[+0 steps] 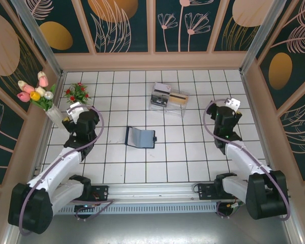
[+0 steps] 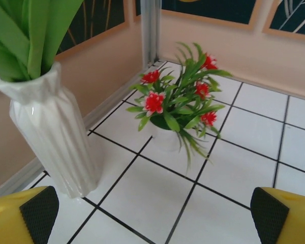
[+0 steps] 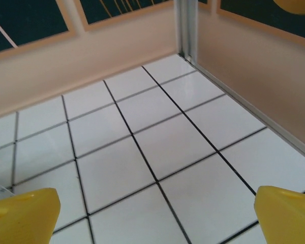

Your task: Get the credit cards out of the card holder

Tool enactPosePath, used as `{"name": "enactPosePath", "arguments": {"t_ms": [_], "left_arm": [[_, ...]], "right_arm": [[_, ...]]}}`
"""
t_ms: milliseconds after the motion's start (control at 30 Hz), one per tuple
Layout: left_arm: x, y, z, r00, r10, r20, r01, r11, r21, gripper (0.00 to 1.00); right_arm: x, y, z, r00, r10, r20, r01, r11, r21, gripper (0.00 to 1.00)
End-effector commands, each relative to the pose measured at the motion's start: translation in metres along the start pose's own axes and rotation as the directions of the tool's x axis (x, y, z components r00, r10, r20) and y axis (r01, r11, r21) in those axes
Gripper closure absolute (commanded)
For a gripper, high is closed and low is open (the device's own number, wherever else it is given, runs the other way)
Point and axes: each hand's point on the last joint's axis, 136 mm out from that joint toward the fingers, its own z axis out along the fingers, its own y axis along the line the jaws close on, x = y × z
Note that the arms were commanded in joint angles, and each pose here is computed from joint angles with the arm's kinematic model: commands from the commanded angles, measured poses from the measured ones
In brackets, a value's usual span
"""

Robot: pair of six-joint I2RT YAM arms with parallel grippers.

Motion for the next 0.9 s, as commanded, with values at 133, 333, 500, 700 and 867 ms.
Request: {"name": "enactPosePath", "arguments": {"t_ms": [133,333,500,700,867], "left_arm": [[0.004,0.022,0.012,0.987,-0.041,0.153,0.051,0.997,-0.057,0.01],[0.010,0.032,0.015,0.975,-0.024,0.219,0.028,0.999,-0.018,0.01],[0.012,0.012,0.019,0.965,-0.021,0.260,-0.015,0.991,0.136,0.01],[0.009,-0.016,0.022,0.954,-0.017,0.299,-0.071,0.957,0.283,0.01],[0.021,-0.031,0.033,0.961,0.020,0.275,-0.116,0.934,0.338,0.01]], "right_arm": [[0.010,-0.021,0.015,0.994,-0.048,0.098,0.046,0.999,0.021,0.01],[0.028,-0.014,0.015,0.987,-0.078,0.138,0.092,0.991,-0.099,0.01],[0.022,0.005,0.012,0.975,-0.092,0.205,0.136,0.968,-0.213,0.01],[0.035,0.021,0.022,0.980,-0.091,0.179,0.145,0.937,-0.316,0.01],[0.041,0.019,0.030,0.982,-0.098,0.161,0.145,0.939,-0.311,0.01]]}}
